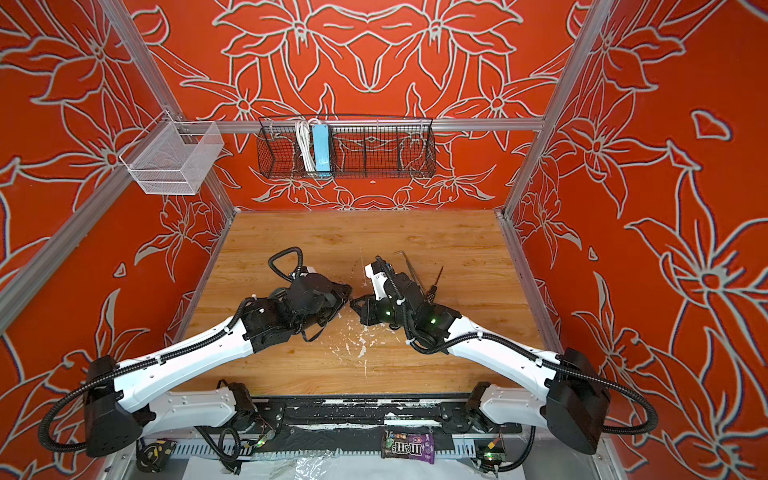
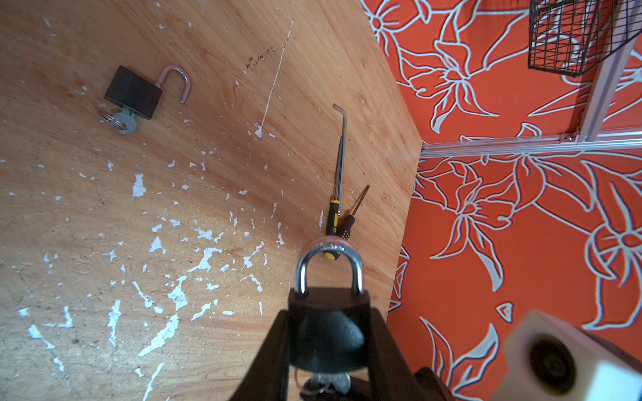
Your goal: Unlock with the key
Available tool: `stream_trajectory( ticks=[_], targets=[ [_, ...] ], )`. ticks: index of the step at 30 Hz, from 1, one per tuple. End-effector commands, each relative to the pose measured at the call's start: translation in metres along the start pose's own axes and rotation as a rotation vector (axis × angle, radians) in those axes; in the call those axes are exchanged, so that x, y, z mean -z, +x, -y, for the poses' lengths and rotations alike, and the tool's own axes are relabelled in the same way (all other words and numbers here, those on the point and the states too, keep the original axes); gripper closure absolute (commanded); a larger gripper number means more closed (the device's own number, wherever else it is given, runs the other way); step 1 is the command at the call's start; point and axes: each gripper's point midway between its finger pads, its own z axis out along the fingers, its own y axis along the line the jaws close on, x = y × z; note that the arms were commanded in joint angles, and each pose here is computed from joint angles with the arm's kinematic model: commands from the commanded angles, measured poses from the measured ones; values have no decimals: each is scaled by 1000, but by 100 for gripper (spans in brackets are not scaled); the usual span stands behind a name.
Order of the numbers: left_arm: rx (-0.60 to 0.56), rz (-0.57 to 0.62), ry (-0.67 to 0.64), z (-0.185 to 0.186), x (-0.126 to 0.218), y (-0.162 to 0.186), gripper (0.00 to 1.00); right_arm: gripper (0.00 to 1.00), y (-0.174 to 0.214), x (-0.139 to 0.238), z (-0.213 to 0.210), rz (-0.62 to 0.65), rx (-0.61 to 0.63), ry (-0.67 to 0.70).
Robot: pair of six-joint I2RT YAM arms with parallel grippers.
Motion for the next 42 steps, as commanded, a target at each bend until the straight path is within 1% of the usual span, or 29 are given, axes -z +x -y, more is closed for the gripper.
stream_trajectory(
  ticks=[1,5,8,11,15,17,20,22,24,26,28,32,35,37,39,42],
  targets=[
    [-8,-18,65,21,8,1,100,93,-10,0,2,53,11,7],
    [-16,-55,69,24,8,7,100,97,-15,-1,4,72,31,22],
    [-6,-109,85,28,6,17,100,99,-19,-3,1,80,42,17],
    [2,-163,134,38,6,29,100,100,-25,-6,-3,100,48,2],
    [5,-227,162,48,6,42,100,100,-29,-10,-5,104,73,9],
    [-13,-207,163,49,8,38,100,100,-26,-9,1,96,87,35],
    [-26,-130,134,41,9,24,100,99,-21,-2,10,86,103,79],
    [-41,-77,136,39,9,15,100,98,-17,2,7,68,125,62],
    [-51,-30,119,35,9,5,100,92,-11,5,4,33,143,47],
    [-59,18,94,31,10,-5,100,83,-6,8,4,7,151,46],
    [-66,47,96,30,10,-12,100,77,-2,12,9,9,138,60],
    [-80,62,96,32,10,-17,100,70,2,20,6,8,113,33],
    [-72,67,97,31,9,-18,100,68,-2,28,6,42,47,42],
    [-68,62,100,31,7,-16,100,68,-7,31,3,68,-2,29],
    [-63,56,100,32,5,-15,100,68,-12,33,6,97,-64,43],
    [-56,48,99,31,2,-13,100,68,-19,31,4,132,-85,35]
  ],
)
